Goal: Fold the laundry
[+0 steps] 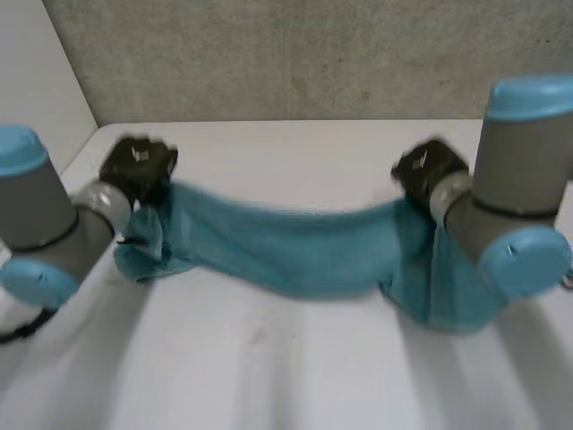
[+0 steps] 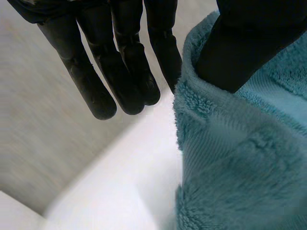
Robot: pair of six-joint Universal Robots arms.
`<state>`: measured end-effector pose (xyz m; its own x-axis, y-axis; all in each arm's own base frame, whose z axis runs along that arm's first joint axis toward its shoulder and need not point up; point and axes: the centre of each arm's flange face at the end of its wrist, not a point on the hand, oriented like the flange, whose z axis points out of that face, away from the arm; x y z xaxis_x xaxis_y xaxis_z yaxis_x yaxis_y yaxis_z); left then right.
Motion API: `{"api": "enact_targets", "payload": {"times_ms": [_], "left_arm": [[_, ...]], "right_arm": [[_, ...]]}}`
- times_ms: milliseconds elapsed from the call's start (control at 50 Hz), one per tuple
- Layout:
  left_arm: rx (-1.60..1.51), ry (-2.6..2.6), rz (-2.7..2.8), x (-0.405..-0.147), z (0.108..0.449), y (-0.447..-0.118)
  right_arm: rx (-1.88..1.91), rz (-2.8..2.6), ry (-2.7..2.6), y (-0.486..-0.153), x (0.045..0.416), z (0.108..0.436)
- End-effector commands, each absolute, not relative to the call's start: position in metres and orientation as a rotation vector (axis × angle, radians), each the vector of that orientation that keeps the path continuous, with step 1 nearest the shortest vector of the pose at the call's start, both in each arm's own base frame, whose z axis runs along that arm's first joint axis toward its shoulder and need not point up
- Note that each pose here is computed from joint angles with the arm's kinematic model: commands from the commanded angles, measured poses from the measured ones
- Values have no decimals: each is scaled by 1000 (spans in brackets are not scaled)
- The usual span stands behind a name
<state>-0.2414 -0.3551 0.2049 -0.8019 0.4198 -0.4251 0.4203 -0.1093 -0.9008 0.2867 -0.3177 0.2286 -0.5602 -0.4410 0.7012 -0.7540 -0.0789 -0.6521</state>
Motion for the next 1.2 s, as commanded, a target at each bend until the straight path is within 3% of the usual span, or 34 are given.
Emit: {"api": "enact_targets", "payload": {"times_ms": [20, 80, 120, 180, 340, 360, 500, 640, 740, 1020, 1200], "left_arm": [[697, 1325, -2671, -253, 352, -396], [578, 994, -2854, -249, 408, -382], [540, 899, -2909, -246, 424, -377], [525, 940, -2947, -241, 428, -372], [620, 1274, -2822, -228, 371, -369], [666, 1412, -2759, -226, 339, -363], [796, 1765, -2574, -223, 254, -333], [858, 2042, -2385, -222, 188, -313], [869, 2086, -2325, -221, 173, -312], [865, 2079, -2302, -217, 172, -313], [857, 2086, -2296, -215, 170, -314]], "right_arm": [[779, 2257, -1383, -374, 296, 373], [637, 2402, -1202, -369, 294, 410], [571, 2471, -1114, -349, 286, 437], [604, 2481, -1121, -328, 279, 436], [844, 2324, -1372, -312, 275, 359], [895, 2267, -1444, -305, 271, 341], [1089, 2057, -1743, -274, 257, 259], [1080, 1931, -2072, -292, 233, 194], [907, 1906, -2344, -303, 219, 164], [452, 1836, -2574, -307, 161, 153], [377, 1804, -2642, -311, 133, 143]]}}
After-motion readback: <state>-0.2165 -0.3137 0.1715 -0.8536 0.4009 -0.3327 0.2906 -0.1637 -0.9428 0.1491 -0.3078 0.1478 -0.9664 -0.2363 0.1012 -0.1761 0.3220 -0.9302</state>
